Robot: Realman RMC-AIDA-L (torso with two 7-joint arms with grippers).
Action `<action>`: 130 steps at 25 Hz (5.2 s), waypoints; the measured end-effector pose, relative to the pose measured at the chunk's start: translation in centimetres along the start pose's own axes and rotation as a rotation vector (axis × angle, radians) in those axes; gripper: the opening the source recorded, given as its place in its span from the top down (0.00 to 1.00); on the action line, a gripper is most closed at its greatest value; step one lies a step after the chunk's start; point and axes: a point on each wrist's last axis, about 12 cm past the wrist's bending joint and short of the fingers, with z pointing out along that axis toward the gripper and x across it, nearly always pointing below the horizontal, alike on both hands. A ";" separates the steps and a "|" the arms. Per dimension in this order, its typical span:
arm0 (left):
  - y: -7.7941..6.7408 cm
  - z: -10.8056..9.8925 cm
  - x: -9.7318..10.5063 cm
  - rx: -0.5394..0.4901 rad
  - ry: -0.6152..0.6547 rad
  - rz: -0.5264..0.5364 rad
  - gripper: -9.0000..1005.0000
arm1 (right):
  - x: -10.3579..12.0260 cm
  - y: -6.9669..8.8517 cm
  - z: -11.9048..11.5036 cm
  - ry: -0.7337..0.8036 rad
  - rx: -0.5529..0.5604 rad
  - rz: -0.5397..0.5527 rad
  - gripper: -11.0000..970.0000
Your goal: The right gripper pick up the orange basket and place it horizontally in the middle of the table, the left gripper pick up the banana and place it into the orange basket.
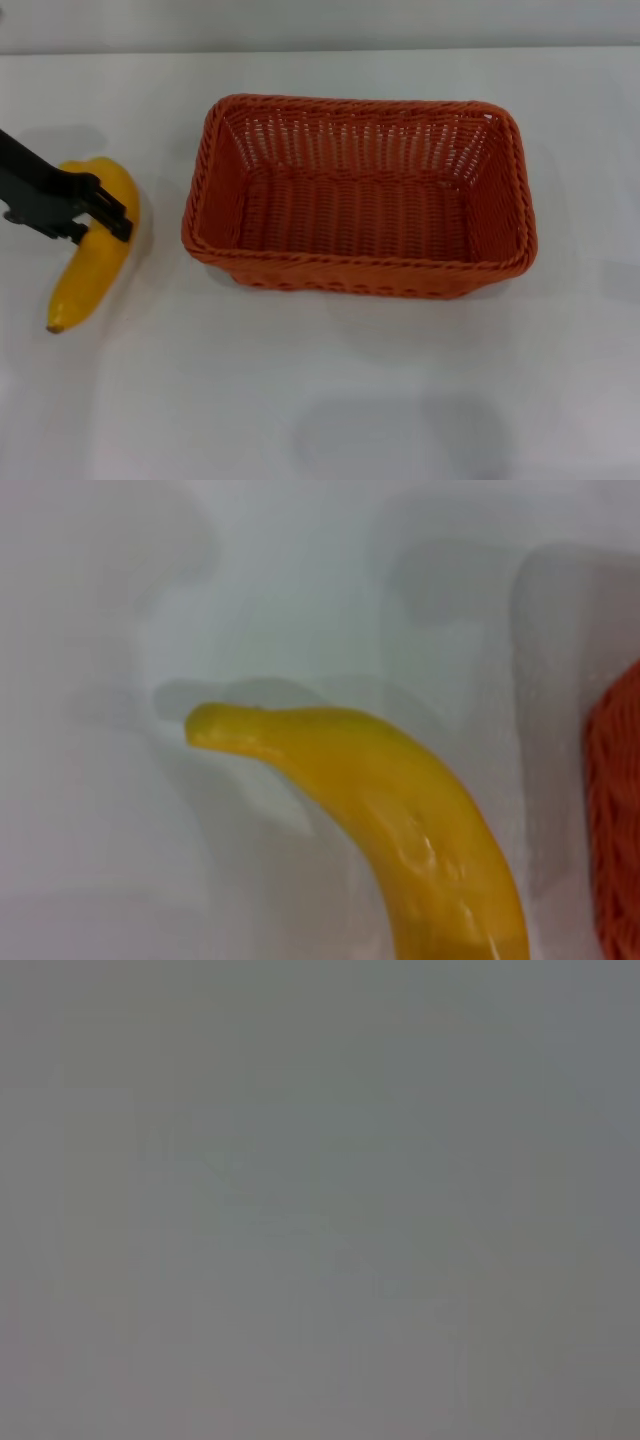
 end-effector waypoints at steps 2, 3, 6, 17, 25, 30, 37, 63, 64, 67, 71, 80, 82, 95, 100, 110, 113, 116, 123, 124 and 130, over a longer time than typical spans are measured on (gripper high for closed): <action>0.7 -1.3 0.2 0.028 -0.021 0.000 0.50 | -0.1 -0.2 0.0 -0.003 0.008 0.002 0.10; 0.9 -1.8 0.3 0.038 -0.037 -0.003 0.50 | -0.1 -0.3 0.0 -0.005 0.013 0.003 0.10; 2.1 -3.7 0.6 0.064 -0.098 -0.013 0.50 | -0.3 -0.6 0.0 -0.013 0.026 0.000 0.10; -0.5 -9.8 -2.4 0.213 -0.362 0.325 0.50 | -0.5 -1.2 0.0 -0.021 0.051 -0.007 0.10; -9.9 -9.9 -6.1 0.182 -0.286 0.823 0.50 | -0.5 -1.1 0.0 -0.019 0.050 -0.003 0.10; -16.6 -7.3 -6.9 0.143 -0.152 1.084 0.50 | -0.2 -1.1 -0.2 -0.011 0.052 0.007 0.10; -23.3 -1.9 -5.7 0.005 0.008 1.367 0.50 | -0.1 -1.1 -0.4 -0.012 0.053 0.012 0.10; -21.6 2.7 -4.7 0.054 -0.028 1.328 0.20 | -0.1 -1.3 -1.3 -0.033 0.063 0.023 0.10; -21.4 2.5 -5.0 0.069 -0.070 1.307 0.18 | 0.0 -1.3 -1.3 -0.031 0.063 0.023 0.10; -20.2 1.8 -5.6 0.130 -0.229 1.237 0.12 | 0.0 -1.3 -1.4 -0.026 0.064 0.018 0.10; -17.3 0.8 -6.1 0.229 -0.501 1.108 0.13 | 0.1 -1.4 -1.6 -0.023 0.068 0.017 0.10; -7.3 1.6 -2.8 0.366 -1.098 0.738 0.13 | 0.4 -1.3 -1.8 -0.013 0.069 0.022 0.10; -5.2 2.3 -1.3 0.372 -1.209 0.640 0.13 | 0.5 -1.2 -1.9 -0.007 0.069 0.028 0.10; 4.8 6.9 10.0 0.025 -1.717 0.039 0.13 | 1.6 -0.6 -2.1 0.049 0.093 0.062 0.10; 6.6 8.1 12.3 -0.120 -1.740 -0.153 0.12 | 1.9 -0.2 -2.1 0.078 0.063 0.034 0.10; 7.5 9.1 13.0 -0.198 -1.673 -0.218 0.12 | 2.2 0.1 -2.1 0.101 0.037 0.022 0.10; 7.3 9.2 12.9 -0.216 -1.667 -0.198 0.12 | 2.3 0.1 -2.1 0.108 0.037 0.021 0.10; 7.2 9.2 12.8 -0.235 -1.663 -0.178 0.12 | 2.3 0.1 -2.0 0.108 0.037 0.021 0.10; 7.3 9.2 12.9 -0.267 -1.659 -0.157 0.12 | 2.2 0.2 -1.9 0.106 0.035 0.021 0.10; 7.3 9.2 12.9 -0.271 -1.659 -0.157 0.12 | 2.2 0.2 -1.9 0.106 0.035 0.021 0.10; 7.4 9.3 13.1 -0.278 -1.675 -0.216 0.12 | 2.1 0.4 -1.6 0.101 0.029 0.022 0.10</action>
